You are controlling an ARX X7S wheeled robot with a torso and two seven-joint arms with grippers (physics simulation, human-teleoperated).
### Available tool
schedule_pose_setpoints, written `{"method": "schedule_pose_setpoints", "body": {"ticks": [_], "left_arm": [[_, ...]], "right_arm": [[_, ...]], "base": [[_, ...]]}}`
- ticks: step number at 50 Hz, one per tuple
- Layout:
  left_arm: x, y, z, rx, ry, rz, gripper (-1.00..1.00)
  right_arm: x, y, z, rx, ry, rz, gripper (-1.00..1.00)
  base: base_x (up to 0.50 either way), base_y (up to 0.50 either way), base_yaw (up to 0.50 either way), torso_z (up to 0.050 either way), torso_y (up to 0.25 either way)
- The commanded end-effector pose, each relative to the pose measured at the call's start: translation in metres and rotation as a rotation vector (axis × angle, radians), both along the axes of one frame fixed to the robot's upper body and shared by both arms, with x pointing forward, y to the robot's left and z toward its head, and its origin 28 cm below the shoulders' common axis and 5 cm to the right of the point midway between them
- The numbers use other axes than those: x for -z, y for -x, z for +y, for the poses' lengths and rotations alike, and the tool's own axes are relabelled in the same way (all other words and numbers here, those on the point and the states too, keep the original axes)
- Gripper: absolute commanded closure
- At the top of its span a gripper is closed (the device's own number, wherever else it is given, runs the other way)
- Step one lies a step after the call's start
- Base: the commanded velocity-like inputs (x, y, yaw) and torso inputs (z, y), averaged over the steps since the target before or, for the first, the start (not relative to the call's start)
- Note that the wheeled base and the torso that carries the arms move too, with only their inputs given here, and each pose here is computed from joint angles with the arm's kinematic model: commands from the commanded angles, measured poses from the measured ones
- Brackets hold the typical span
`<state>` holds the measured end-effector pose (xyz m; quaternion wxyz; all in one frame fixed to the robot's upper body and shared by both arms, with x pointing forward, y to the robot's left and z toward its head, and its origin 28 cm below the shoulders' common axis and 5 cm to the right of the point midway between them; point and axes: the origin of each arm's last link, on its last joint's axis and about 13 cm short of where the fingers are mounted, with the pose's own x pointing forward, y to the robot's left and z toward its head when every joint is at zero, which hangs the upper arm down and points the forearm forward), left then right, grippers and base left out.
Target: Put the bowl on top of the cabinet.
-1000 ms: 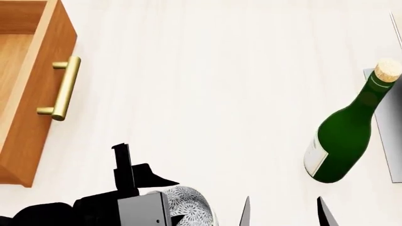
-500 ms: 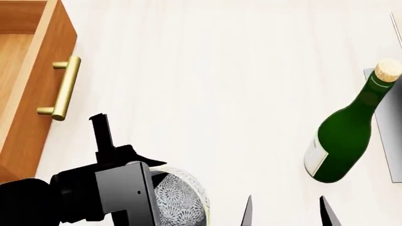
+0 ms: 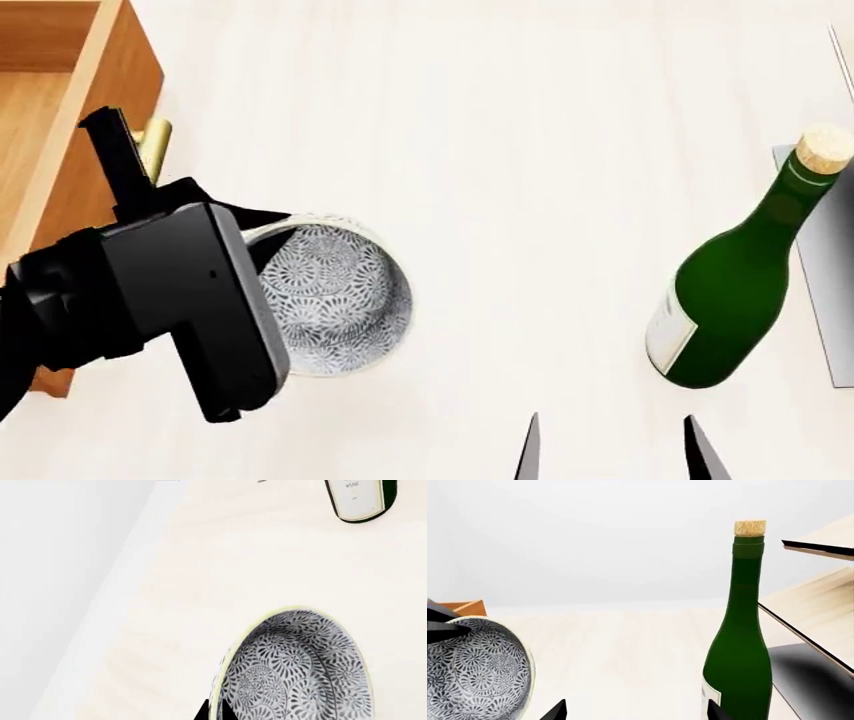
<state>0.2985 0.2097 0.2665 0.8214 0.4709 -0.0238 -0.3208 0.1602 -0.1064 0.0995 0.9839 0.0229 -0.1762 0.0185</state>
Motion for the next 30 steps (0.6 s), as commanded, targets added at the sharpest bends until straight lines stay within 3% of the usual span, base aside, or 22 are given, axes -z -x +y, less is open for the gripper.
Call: {"method": "schedule_pose_setpoints", "body": {"ticks": [1, 7, 25, 30], "left_arm": [[-0.041, 0.009, 0.004, -0.024, 0.070, -0.085, 1.00], [-0.062, 0.014, 0.007, -0.044, 0.128, -0.123, 1.00], [-0.142, 0.027, 0.019, -0.156, 0.410, -0.325, 1.00], [-0.156, 0.028, 0.025, -0.212, 0.442, -0.392, 1.00]], "right_arm": [[-0.002, 0.000, -0.001, 0.011, 0.013, -0.016, -1.00], [-0.002, 0.000, -0.001, 0.011, 0.014, -0.015, -1.00], [-0.002, 0.001, -0.002, 0.010, 0.013, -0.019, -1.00], [-0.002, 0.001, -0.002, 0.010, 0.013, -0.018, -1.00]], "base": [[0.00, 0.00, 0.00, 0.000, 0.000], [0.00, 0.00, 0.00, 0.000, 0.000], [0.00, 0.00, 0.00, 0.000, 0.000], [0.00, 0.00, 0.00, 0.000, 0.000]]}}
